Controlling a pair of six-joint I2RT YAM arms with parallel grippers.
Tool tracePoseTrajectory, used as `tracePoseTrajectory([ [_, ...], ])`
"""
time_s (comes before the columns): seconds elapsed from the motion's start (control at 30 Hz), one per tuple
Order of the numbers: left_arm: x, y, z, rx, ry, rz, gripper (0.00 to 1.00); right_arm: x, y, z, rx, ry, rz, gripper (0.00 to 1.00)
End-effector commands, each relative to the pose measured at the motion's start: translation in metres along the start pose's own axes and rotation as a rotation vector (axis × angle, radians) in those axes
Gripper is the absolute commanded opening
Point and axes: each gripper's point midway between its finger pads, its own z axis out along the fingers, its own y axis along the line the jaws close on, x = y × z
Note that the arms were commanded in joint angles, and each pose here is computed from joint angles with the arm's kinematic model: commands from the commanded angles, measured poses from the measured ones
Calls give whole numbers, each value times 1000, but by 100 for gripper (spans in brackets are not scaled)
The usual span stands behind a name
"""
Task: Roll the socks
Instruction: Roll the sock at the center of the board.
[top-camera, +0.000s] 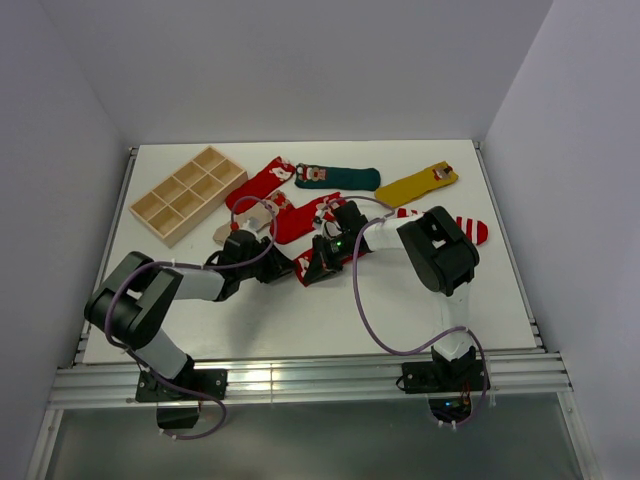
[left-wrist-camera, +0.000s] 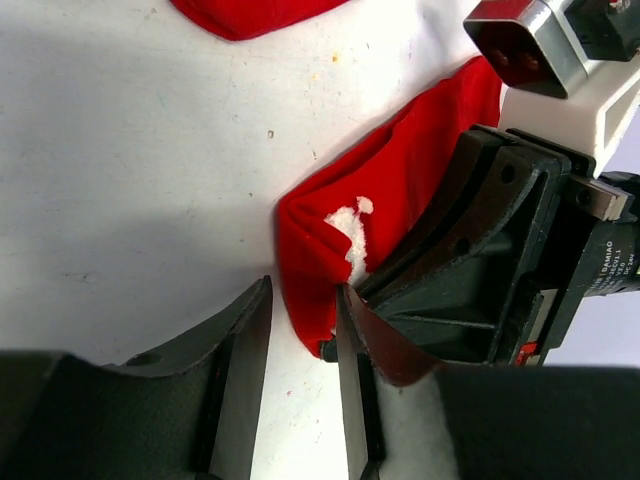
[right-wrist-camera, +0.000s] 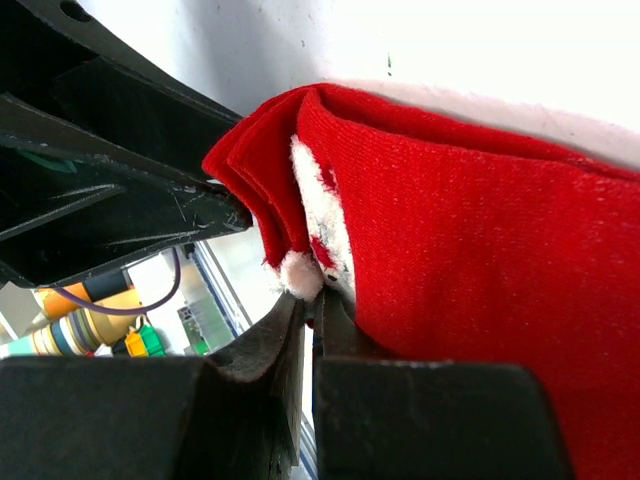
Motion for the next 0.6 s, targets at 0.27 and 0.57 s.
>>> tracePoseTrajectory([
  [0.27, -4, -3, 7, 27, -5, -15, 35, -11, -12, 1, 49, -25, -8, 0],
  [0.57, -7, 0, 14, 3, -4, -25, 36, -10, -13, 2, 51, -19, -6, 0],
])
